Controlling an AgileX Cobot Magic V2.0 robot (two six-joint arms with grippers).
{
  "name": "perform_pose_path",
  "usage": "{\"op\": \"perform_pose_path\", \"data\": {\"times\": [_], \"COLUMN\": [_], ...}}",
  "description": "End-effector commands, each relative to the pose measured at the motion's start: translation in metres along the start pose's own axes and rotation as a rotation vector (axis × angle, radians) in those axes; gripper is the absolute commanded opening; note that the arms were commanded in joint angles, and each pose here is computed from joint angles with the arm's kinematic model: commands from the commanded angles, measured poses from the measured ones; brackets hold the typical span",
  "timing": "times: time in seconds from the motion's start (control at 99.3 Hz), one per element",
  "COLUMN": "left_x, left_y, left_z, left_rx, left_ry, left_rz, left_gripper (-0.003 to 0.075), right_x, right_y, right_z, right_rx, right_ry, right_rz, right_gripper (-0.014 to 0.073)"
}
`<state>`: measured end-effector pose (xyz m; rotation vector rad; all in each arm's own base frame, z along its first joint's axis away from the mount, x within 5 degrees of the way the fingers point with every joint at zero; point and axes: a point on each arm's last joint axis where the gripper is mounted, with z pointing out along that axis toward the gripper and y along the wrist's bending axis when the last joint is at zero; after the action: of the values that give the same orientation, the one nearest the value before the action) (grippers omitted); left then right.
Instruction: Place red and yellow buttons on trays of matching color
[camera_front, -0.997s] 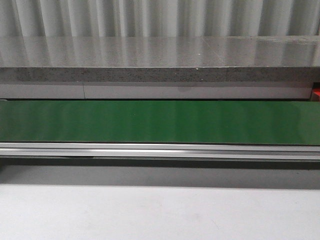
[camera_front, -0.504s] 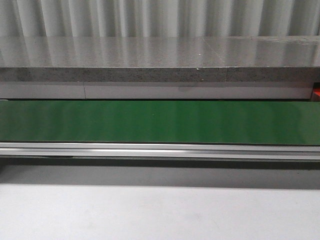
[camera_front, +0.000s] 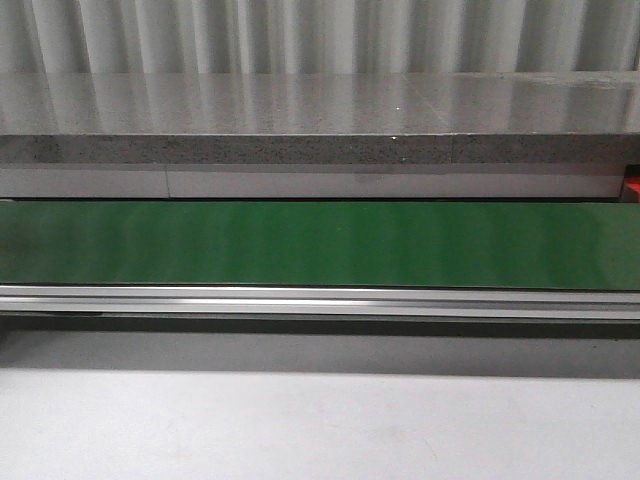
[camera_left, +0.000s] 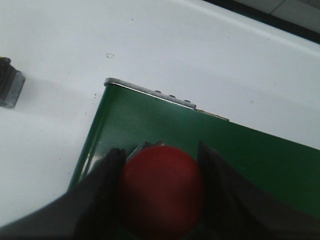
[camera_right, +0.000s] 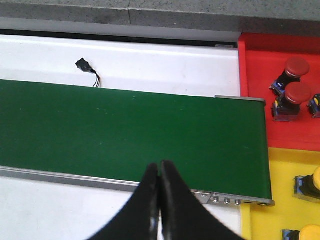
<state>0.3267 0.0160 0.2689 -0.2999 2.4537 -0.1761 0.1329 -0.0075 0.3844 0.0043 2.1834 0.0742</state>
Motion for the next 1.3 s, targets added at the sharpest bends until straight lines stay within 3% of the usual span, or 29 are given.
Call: {"op": "perform_pose_path", "data": {"times": [0.0,0.413,0.504,0.605,0.776,0.846,1.139,1.29], "left_x": [-0.014,-0.006,-0.006,-0.005,-0.004,-0.005,-0.030,-0.041], "left_y": [-0.008,-0.006,-0.006,-0.006,-0.006,-0.007,-0.013,0.001], "left_z": [-0.013,0.002,0.003,0.003,0.003,0.000,-0.046,-0.055], "left_rx": [0.013,-0.007,-0.007,-0.008,-0.008,-0.007,-0.002,-0.032], "left_ry": [-0.121,-0.042,-0.037,-0.029,-0.021,-0.017,-0.164,-0.210], "left_rz": [0.040,0.063,0.062,0.062,0.062,0.063,0.103,0.067], "left_gripper": [-0.0019,-0.0015,0.0026,0.0165,0.0586,0.0664,0.0640,0.0639], "right_x": [-0.010,-0.010,-0.010,-0.010,-0.010,-0.010,-0.010,-0.010], "right_y": [0.000,0.000,0.000,0.000,0.000,0.000,0.000,0.000], "right_z": [-0.007,-0.007,-0.007,-0.007,-0.007,-0.007,-0.007,-0.007], "right_rx": [0.009,0.009,0.009,0.009,0.009,0.009,0.009,0.009], "right_ry": [-0.086,-0.086,-0.086,-0.086,-0.086,-0.086,-0.086,-0.086], "right_rz": [-0.008,-0.008,-0.008,-0.008,-0.008,-0.008,-0.008,-0.008], "right_gripper": [-0.0124,-0.0124,-0.0124,-0.0124,-0.0124,-0.0124,-0.0124,-0.0124]}}
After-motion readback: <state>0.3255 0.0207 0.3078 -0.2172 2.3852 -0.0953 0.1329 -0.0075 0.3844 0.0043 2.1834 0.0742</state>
